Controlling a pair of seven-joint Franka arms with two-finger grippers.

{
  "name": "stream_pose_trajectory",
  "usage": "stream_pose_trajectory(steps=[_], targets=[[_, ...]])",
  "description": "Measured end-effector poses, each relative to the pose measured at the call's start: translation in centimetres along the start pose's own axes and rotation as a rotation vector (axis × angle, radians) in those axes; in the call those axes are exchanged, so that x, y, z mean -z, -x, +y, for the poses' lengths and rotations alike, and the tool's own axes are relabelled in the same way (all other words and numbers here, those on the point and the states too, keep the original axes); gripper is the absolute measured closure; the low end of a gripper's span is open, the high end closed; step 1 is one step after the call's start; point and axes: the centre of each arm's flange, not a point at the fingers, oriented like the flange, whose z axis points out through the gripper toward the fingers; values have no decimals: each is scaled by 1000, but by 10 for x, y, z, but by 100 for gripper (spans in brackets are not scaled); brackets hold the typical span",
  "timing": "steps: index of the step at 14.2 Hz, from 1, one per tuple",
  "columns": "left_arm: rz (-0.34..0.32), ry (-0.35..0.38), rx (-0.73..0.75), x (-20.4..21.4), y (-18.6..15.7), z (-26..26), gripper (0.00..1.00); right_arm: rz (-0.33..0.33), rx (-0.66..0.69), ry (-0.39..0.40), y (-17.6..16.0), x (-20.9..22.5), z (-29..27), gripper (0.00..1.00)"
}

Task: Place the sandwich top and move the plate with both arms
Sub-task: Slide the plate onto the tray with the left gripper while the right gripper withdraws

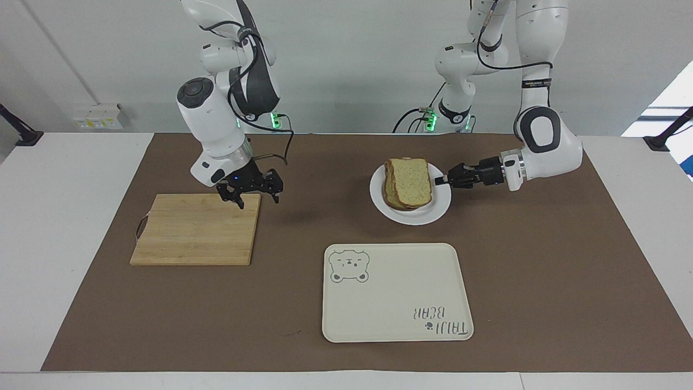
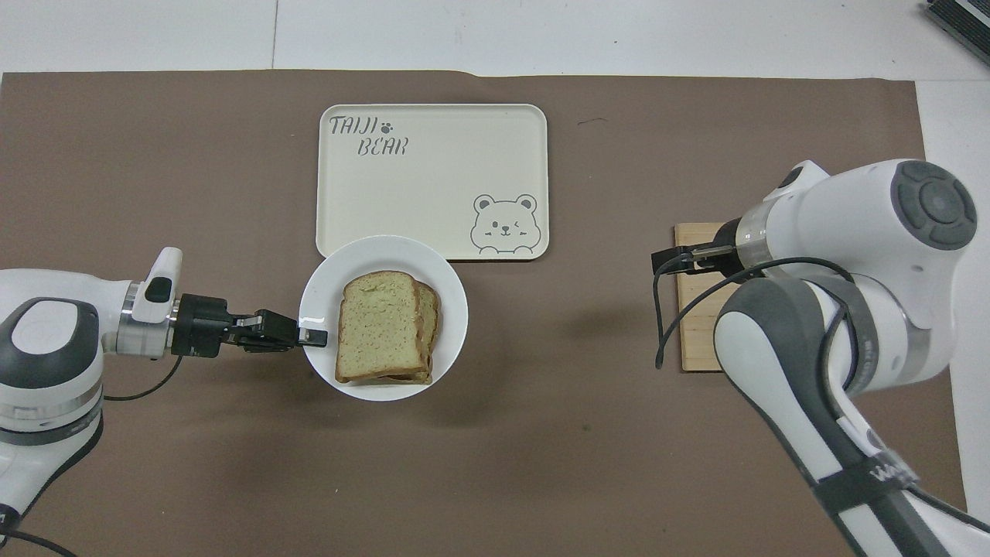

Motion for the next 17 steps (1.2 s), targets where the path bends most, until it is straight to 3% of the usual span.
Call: stream_pose_trajectory(steps=[9, 14, 17], targets=[[-2, 13, 19, 37, -70, 39, 95, -120, -162, 47, 37, 101, 13, 0], [10, 17, 5, 39, -116, 63, 95, -107, -322, 42, 42, 126, 108, 0], [-1, 25, -12, 27, -150, 71, 95, -89, -335, 57, 46, 138, 126, 0]])
